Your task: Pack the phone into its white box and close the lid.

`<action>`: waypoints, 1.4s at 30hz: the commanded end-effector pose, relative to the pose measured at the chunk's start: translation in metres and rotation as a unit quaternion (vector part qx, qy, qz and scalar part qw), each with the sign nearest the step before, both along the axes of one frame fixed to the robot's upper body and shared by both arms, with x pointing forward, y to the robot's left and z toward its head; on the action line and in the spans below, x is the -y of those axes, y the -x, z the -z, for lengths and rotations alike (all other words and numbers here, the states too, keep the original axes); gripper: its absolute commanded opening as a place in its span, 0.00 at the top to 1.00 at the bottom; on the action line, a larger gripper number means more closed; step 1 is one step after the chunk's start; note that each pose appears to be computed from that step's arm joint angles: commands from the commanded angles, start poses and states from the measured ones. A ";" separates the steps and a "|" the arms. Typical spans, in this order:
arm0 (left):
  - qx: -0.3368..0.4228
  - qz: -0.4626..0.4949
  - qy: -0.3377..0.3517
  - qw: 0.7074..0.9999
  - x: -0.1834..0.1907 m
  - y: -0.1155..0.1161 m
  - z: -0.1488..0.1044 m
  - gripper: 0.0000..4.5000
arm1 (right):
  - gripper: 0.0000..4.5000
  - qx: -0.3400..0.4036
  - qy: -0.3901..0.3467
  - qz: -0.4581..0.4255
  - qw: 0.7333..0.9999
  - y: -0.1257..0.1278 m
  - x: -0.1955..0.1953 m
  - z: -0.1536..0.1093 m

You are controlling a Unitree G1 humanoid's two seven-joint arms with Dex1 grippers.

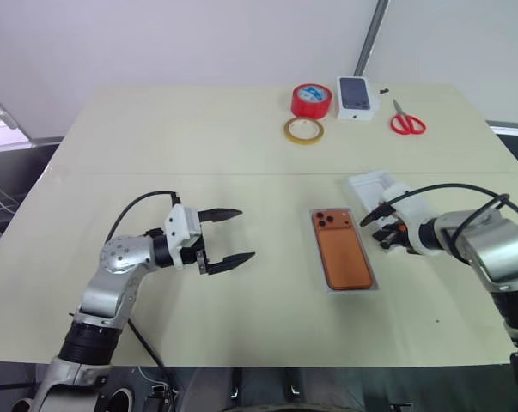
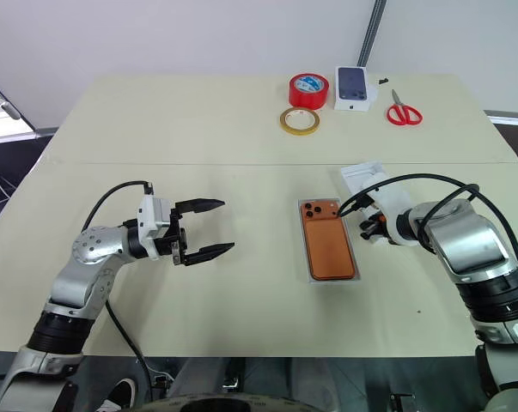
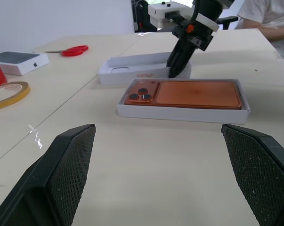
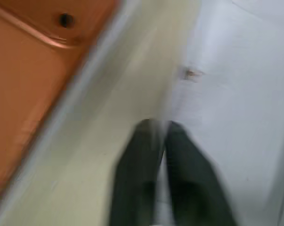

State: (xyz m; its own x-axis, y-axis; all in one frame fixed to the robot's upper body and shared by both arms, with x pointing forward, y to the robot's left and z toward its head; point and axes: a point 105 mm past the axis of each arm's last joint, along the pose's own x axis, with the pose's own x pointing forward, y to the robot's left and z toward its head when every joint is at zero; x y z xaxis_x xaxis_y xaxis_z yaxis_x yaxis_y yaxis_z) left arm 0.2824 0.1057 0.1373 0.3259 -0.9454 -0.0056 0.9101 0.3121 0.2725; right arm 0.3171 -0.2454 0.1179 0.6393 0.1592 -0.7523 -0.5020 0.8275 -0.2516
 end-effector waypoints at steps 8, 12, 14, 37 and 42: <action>0.015 0.001 -0.001 1.000 0.006 -0.001 -0.006 0.00 | 1.00 0.066 -0.051 0.012 0.996 -0.015 -0.003 -0.020; 0.015 -0.002 -0.002 1.000 0.005 -0.004 -0.006 0.00 | 1.00 0.110 -0.130 0.015 0.985 -0.027 -0.016 -0.036; 0.016 -0.005 -0.001 1.000 0.005 -0.006 -0.007 0.00 | 1.00 0.135 -0.167 -0.023 0.976 -0.028 -0.035 -0.046; -0.006 -0.017 0.043 0.999 0.017 -0.015 -0.021 0.00 | 1.00 -0.023 -0.584 -0.180 0.791 0.100 -0.145 -0.062; -0.012 -0.004 0.056 0.998 0.019 -0.008 -0.025 0.00 | 1.00 -0.080 -0.617 -0.149 0.768 0.121 -0.149 -0.060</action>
State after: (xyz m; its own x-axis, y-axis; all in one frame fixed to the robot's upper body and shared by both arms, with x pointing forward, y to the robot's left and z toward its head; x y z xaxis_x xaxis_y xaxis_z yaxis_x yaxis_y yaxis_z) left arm 0.2960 0.0866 0.1508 0.3523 -0.9341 0.0577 0.9156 0.3567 0.1858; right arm 0.2035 -0.1046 0.1586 0.3830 0.9216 -0.0626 -0.6257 0.3087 0.7164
